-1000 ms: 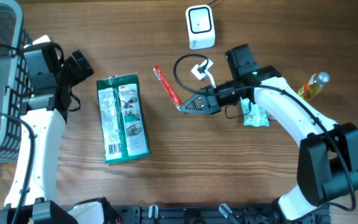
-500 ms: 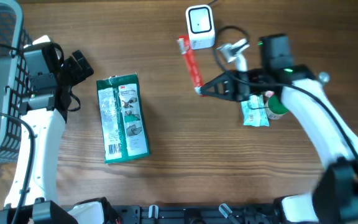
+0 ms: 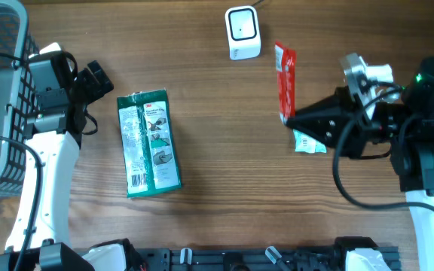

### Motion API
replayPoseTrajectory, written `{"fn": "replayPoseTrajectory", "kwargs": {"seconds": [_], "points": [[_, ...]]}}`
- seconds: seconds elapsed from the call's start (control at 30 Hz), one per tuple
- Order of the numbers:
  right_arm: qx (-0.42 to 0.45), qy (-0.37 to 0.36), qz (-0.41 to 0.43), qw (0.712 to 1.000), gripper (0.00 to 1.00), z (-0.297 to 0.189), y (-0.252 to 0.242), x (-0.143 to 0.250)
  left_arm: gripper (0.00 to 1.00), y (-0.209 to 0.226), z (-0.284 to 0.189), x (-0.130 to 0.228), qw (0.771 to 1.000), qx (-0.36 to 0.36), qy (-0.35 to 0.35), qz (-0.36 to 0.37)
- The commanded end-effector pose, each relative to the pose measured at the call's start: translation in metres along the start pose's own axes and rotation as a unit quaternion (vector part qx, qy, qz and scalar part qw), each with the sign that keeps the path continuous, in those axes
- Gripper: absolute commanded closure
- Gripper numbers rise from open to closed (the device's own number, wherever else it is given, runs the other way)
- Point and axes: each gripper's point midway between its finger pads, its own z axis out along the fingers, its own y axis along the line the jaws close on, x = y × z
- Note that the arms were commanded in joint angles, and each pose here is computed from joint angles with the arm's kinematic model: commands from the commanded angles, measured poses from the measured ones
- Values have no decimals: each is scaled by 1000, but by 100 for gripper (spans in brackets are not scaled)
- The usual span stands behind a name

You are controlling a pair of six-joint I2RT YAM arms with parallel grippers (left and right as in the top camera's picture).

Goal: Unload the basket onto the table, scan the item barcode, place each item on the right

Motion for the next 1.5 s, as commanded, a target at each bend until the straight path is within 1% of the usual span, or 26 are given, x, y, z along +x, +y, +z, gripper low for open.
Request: {"fn": "replayPoseTrajectory", "kwargs": {"seconds": [0.0, 0.03, 0.07, 0.1, 0.17, 0.23, 0.37, 0.47, 0.53, 0.63, 0.73, 0.8, 0.9, 1.2, 1.27, 1.37, 1.47], "points": [[301, -27, 65, 951, 96, -21, -115, 1, 0, 0, -4, -8, 1000, 0, -12, 2], [349, -26, 63, 935, 96, -26, -131, 2, 0, 0, -4, -8, 1000, 0, -12, 2], [379, -22, 53, 924, 96, -26, -143, 2, 0, 0, -4, -8, 1000, 0, -12, 2], [392, -18, 44, 919, 96, -21, -149, 0, 0, 0, -4, -8, 1000, 0, -12, 2], [404, -9, 43, 914, 96, -10, -159, -6, 0, 0, -4, -8, 1000, 0, -12, 2], [401, 18, 46, 915, 96, 4, -163, -17, 0, 0, -4, -8, 1000, 0, -12, 2], [457, 64, 40, 886, 96, 3, -177, -50, 0, 0, -4, -8, 1000, 0, -12, 2], [484, 117, 28, 867, 96, 11, -203, -57, 0, 0, -4, -8, 1000, 0, -12, 2], [517, 153, 27, 842, 96, 14, -242, -43, 0, 0, -4, -8, 1000, 0, -12, 2], [542, 211, 8, 814, 96, 21, -289, -14, 0, 0, -4, -8, 1000, 0, -12, 2], [574, 250, -15, 780, 96, 32, -336, 11, 0, 0, -4, -8, 1000, 0, -12, 2], [601, 267, -25, 753, 96, 37, -365, 28, 0, 0, -4, -8, 1000, 0, -12, 2], [615, 282, -26, 736, 96, 48, -394, 53, 0, 0, -4, -8, 1000, 0, -12, 2], [621, 311, 14, 719, 95, 54, -431, 108, 0, 0, -4, -8, 1000, 0, -12, 2], [625, 305, 27, 718, 96, 54, -432, 111, 0, 0, -4, -8, 1000, 0, -12, 2], [626, 292, 20, 722, 96, 57, -435, 106, 0, 0, -4, -8, 1000, 0, -12, 2], [627, 295, 22, 721, 96, 56, -434, 106, 0, 0, -4, -8, 1000, 0, -12, 2]]}}
